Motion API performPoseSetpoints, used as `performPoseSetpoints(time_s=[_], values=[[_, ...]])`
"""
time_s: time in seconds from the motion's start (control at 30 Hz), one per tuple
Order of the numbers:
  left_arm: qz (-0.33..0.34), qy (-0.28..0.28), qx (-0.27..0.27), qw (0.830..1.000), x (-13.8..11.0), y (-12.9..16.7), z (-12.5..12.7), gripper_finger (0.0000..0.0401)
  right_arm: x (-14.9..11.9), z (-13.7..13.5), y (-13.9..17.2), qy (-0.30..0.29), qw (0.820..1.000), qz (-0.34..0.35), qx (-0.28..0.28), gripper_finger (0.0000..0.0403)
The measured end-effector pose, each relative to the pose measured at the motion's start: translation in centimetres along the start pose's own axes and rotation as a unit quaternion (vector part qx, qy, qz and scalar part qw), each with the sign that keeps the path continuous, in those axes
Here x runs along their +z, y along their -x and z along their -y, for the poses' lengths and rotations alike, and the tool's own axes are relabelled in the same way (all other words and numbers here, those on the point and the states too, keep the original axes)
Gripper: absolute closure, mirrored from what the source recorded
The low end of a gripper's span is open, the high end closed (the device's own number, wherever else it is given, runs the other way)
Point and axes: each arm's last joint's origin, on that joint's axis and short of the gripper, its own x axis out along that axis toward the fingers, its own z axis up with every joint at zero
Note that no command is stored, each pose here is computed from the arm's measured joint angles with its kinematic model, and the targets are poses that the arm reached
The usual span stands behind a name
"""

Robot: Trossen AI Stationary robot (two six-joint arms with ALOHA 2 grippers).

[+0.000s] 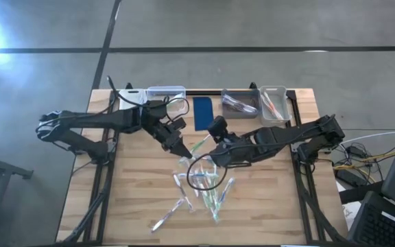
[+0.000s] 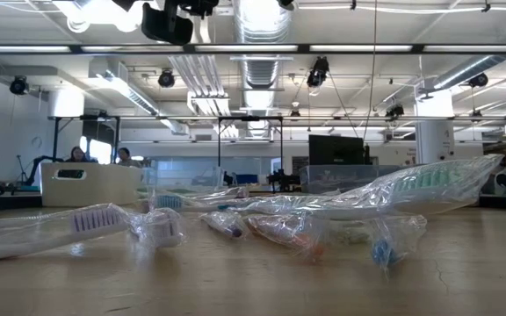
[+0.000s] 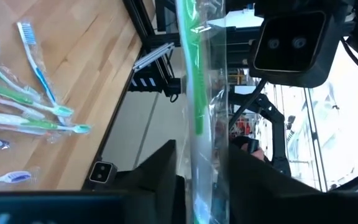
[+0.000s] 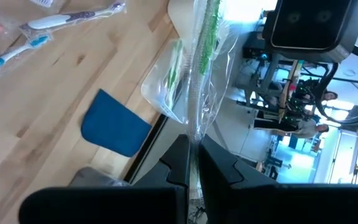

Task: Pick & Place Toothbrushes
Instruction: Put the green toothbrush into the transparent bin

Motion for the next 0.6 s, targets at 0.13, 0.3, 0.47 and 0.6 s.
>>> performPoseSetpoints(time_s=[0.13, 0.3, 0.47, 0.6], values=[[0.0, 0.003, 0.0, 1.0, 0.0, 0.0, 0.0, 0.0333, 0.07, 0.07, 0.0, -0.004, 1.0, 0.003, -0.003, 0.039], [-0.001, 0.006, 0.0, 1.0, 0.0, 0.0, 0.0, 0.0371, 0.11, 0.13, 0.01, 0.004, 1.0, 0.005, -0.005, 0.039], [-0.001, 0.006, 0.0, 1.0, -0.01, 0.0, 0.0, 0.0371, 0.11, 0.13, 0.01, 0.012, 1.0, 0.005, -0.005, 0.0389], [-0.001, 0.006, 0.0, 1.0, -0.01, 0.0, 0.0, 0.0368, 0.12, 0.12, 0.02, 0.03, 1.0, 0.005, -0.005, 0.0367]])
